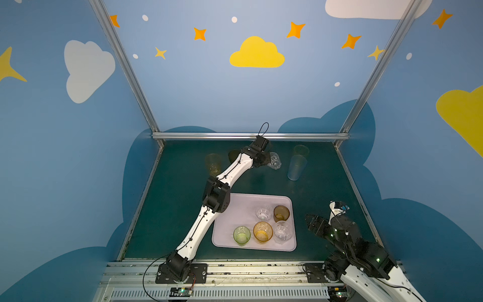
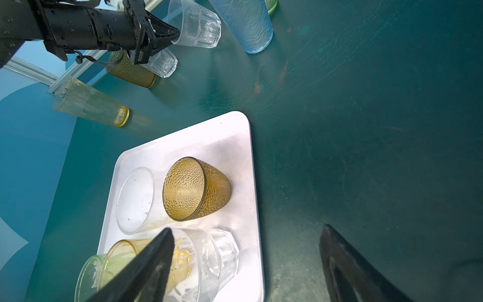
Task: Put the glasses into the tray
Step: 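Lift the clear faceted glass off the table with the left gripper, then carry the clear faceted glass toward the tray with the left gripper, then lower the clear faceted glass onto the tray beside the green glass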
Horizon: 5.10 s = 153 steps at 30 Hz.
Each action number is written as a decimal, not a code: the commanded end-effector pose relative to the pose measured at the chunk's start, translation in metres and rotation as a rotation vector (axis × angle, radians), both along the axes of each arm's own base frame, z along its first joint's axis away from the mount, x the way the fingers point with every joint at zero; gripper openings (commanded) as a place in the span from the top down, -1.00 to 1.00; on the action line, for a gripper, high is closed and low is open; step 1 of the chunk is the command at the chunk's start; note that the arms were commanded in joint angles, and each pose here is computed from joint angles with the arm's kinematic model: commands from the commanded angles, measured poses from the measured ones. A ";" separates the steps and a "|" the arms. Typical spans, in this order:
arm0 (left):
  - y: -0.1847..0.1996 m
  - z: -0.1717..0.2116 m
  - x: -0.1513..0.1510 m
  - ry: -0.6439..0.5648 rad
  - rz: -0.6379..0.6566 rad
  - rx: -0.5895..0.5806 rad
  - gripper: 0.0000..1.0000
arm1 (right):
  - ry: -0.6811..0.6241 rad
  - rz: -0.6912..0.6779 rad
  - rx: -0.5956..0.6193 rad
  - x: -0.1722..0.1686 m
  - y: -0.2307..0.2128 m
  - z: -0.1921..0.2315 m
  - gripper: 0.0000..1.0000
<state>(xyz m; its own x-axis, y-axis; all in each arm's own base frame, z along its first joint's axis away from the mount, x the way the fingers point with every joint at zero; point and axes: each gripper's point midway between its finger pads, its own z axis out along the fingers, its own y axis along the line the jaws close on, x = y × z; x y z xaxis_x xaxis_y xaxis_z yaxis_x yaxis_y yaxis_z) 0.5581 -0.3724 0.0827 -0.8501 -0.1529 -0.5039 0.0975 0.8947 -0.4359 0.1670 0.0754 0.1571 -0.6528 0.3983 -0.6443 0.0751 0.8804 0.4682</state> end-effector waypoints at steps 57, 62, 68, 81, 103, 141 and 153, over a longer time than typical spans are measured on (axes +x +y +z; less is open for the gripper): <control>0.113 0.234 -0.215 -0.334 -0.028 -0.139 0.93 | -0.135 0.318 0.186 -0.012 0.056 0.084 -0.73; 0.133 0.233 -0.241 -0.343 -0.027 -0.125 0.93 | -0.158 0.362 0.192 -0.016 0.060 0.096 -0.73; 0.154 0.221 -0.265 -0.333 -0.019 -0.117 0.93 | -0.134 0.452 0.228 -0.020 0.079 0.107 -0.73; 0.196 0.195 -0.297 -0.335 0.037 -0.049 0.79 | -0.131 0.429 0.241 -0.004 0.088 0.105 -0.73; 0.237 0.136 -0.287 -0.231 0.193 0.124 0.57 | -0.103 0.385 0.210 0.000 0.083 0.096 -0.73; 0.228 0.060 -0.337 0.080 0.147 -0.005 0.30 | -0.083 0.342 0.249 0.001 0.080 0.089 -0.73; 0.225 0.039 -0.332 0.134 0.140 0.043 0.33 | -0.082 0.321 0.290 -0.009 0.072 0.092 -0.73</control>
<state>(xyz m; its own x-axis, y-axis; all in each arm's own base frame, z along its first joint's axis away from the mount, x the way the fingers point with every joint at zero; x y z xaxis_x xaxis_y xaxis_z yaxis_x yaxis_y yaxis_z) 0.2202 -0.1441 0.1164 -0.8849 -0.2609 -0.3859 -0.0982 0.9143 -0.3929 0.1612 0.1516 0.2538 -0.7177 0.3437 -0.6056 -0.2517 0.6828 0.6858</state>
